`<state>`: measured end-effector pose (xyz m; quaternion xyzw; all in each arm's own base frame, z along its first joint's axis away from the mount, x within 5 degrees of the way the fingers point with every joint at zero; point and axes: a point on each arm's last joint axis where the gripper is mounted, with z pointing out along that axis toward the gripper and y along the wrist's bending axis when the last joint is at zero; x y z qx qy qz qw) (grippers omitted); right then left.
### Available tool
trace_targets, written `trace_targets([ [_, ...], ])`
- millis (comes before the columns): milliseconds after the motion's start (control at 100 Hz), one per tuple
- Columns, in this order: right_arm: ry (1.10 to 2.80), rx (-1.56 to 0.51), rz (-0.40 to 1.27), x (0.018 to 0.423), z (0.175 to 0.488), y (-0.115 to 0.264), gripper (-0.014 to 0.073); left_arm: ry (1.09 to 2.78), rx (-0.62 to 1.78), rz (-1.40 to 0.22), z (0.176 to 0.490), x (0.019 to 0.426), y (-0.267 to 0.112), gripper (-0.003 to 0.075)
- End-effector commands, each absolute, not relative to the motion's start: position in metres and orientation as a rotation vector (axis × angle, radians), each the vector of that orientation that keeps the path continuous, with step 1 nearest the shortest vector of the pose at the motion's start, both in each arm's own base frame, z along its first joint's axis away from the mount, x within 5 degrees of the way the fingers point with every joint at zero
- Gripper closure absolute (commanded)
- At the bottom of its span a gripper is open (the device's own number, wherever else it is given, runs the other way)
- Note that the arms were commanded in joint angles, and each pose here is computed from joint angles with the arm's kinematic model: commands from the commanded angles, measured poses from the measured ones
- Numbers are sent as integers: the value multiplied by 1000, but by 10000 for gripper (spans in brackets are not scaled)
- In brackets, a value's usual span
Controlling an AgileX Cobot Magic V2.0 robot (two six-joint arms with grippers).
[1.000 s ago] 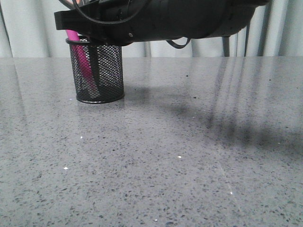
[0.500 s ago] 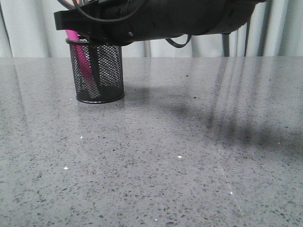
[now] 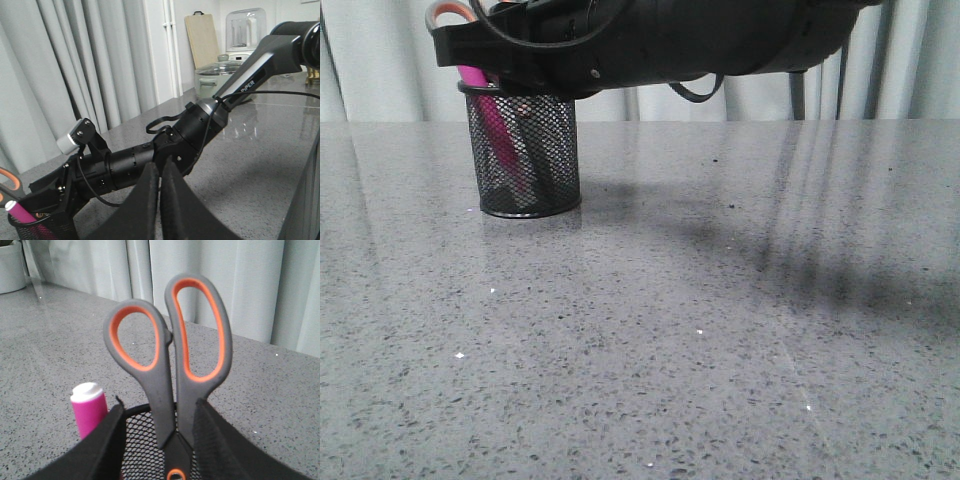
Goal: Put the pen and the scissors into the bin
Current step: 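Lower the scissors blades-first into the cup and open the right gripper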
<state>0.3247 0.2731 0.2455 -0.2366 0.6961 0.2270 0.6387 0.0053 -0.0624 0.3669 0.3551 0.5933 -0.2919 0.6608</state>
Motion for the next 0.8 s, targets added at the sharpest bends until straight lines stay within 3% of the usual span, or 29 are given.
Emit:
trace_targets([
  [0, 1524, -524, 529, 322, 268, 271, 302, 1319, 753, -698, 377, 5, -62, 742],
  [790, 1397, -477, 559, 301, 329, 253, 307, 1292, 642, -635, 383, 12, -56, 742],
])
